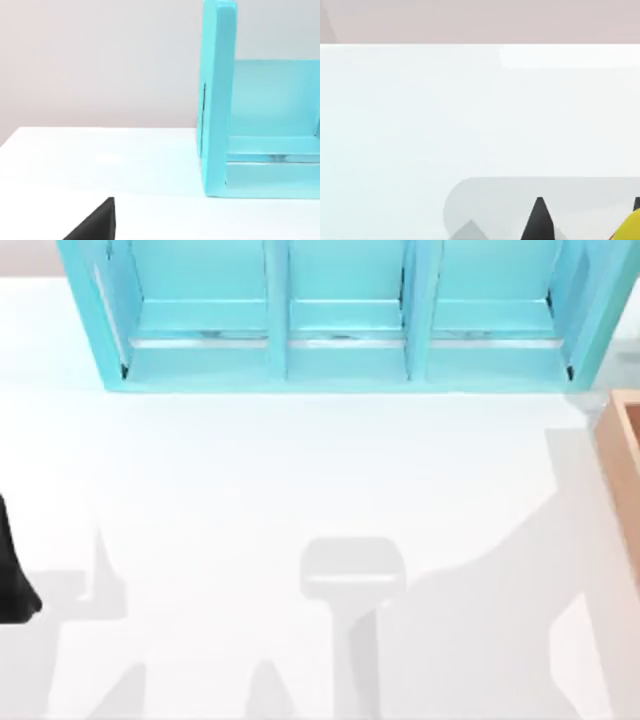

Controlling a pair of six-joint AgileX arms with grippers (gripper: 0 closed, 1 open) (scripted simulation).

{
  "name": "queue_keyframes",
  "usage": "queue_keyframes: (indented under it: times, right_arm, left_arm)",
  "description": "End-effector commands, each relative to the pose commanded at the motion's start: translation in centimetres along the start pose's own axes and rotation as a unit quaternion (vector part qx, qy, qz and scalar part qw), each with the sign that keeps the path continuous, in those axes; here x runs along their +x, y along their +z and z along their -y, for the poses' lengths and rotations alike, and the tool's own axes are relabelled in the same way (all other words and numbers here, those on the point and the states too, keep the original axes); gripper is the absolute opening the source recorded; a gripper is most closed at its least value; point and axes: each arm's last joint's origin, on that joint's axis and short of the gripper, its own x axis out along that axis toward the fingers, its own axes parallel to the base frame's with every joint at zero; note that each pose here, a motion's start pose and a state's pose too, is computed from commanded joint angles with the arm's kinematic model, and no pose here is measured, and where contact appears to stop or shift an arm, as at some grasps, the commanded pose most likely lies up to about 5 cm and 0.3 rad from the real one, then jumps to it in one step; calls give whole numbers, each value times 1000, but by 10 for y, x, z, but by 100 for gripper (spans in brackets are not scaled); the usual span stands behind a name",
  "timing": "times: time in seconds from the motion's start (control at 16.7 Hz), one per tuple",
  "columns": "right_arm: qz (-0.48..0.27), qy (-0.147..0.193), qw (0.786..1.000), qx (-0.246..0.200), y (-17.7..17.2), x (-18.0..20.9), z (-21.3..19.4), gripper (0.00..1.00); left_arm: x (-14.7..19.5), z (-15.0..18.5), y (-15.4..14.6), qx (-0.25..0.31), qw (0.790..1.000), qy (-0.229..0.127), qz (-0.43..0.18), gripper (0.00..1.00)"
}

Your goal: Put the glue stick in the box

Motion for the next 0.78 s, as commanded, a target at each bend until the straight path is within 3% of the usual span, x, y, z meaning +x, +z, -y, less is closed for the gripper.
queue_keyframes:
  times: [0.36, 0.48, 0.78]
  right_arm:
    - [56, -11, 998, 3, 102, -47, 0, 0]
    - [45, -13, 999, -1, 108, -56, 3, 0]
    - [-10, -4, 1000, -4, 77, -47, 4, 0]
  left_arm:
    - [0, 0, 0, 0, 1000, 0, 0, 100]
    - [0, 0, 0, 0, 1000, 0, 0, 100]
    - [0, 0, 0, 0, 1000, 0, 0, 100]
